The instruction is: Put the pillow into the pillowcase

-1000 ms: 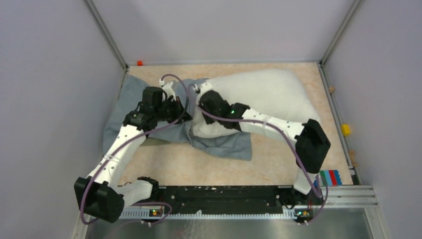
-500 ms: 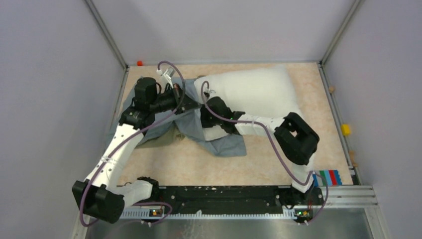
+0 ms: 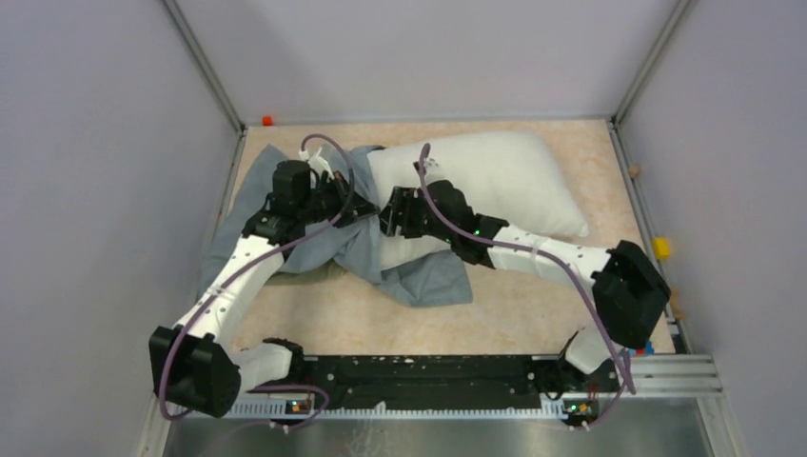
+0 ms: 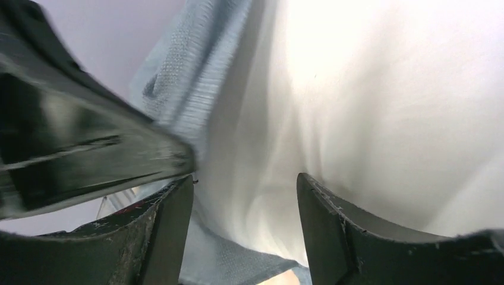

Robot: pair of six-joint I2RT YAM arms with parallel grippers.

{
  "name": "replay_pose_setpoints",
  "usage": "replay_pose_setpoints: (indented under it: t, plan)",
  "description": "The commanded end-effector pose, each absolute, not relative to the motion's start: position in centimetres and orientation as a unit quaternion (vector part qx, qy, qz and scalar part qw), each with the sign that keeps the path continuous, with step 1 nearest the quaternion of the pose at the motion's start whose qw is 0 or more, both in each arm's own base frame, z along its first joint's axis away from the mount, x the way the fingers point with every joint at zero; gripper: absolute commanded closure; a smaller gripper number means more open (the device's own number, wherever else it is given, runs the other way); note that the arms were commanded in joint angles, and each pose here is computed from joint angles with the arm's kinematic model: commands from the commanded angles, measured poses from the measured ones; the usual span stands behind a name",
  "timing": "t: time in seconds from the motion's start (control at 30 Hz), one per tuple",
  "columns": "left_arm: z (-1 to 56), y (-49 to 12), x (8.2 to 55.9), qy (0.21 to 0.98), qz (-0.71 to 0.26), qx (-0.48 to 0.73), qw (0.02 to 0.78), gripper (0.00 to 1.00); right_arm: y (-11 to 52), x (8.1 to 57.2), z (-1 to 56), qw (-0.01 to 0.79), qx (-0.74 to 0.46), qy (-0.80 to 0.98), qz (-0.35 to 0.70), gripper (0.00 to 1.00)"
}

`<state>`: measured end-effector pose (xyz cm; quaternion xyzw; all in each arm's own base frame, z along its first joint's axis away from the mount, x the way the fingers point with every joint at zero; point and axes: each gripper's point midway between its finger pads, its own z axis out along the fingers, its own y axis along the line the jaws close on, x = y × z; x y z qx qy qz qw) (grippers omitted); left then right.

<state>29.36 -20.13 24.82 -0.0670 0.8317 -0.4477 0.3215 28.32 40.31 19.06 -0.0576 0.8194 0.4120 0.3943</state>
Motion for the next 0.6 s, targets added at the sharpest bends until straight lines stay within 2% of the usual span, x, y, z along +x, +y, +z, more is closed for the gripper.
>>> replay_pose_setpoints:
  t: [0.0, 0.13, 0.23, 0.3, 0.4, 0.47, 0.5, 0.53, 0.57]
  plan:
    - [24.2, -19.3, 32.0, 0.828, -0.417, -0.066, 0.369, 1.0, 36.5, 29.5, 23.0, 0.428, -0.073, 0.841, 0.323, 0.35]
    - [23.9, -19.3, 32.9, 0.833, -0.406, -0.059, 0.371, 1.0, 31.4, 33.5, 27.8, 0.492, -0.067, 0.837, 0.23, 0.3]
    - [22.7, -19.5, 33.8, 0.843, -0.396, -0.053, 0.36, 1.0, 28.2, 37.6, 29.2, 0.528, -0.077, 0.836, 0.126, 0.26]
    - [21.2, -20.1, 34.3, 0.854, -0.394, -0.048, 0.337, 1.0, 26.4, 40.7, 27.5, 0.536, -0.091, 0.838, 0.047, 0.24]
    - [19.9, -21.8, 34.6, 0.864, -0.397, -0.03, 0.309, 1.0, 25.1, 43.9, 20.5, 0.484, -0.108, 0.868, -0.005, 0.24]
    - [19.2, -23.3, 34.6, 0.868, -0.4, -0.017, 0.295, 1.0, 25.1, 43.6, 16.0, 0.444, -0.112, 0.889, -0.002, 0.29]
    - [19.0, -24.1, 34.5, 0.869, -0.401, -0.01, 0.289, 1.0, 25.2, 42.9, 14.1, 0.424, -0.112, 0.899, 0.004, 0.34]
    - [18.9, -24.9, 34.5, 0.87, -0.401, -0.003, 0.286, 1.0, 25.1, 41.7, 12.5, 0.402, -0.105, 0.909, 0.013, 0.46]
    - [18.8, -25.7, 34.4, 0.87, -0.404, 0.006, 0.284, 1.0, 25.0, 40.3, 11.4, 0.386, -0.093, 0.918, 0.026, 0.62]
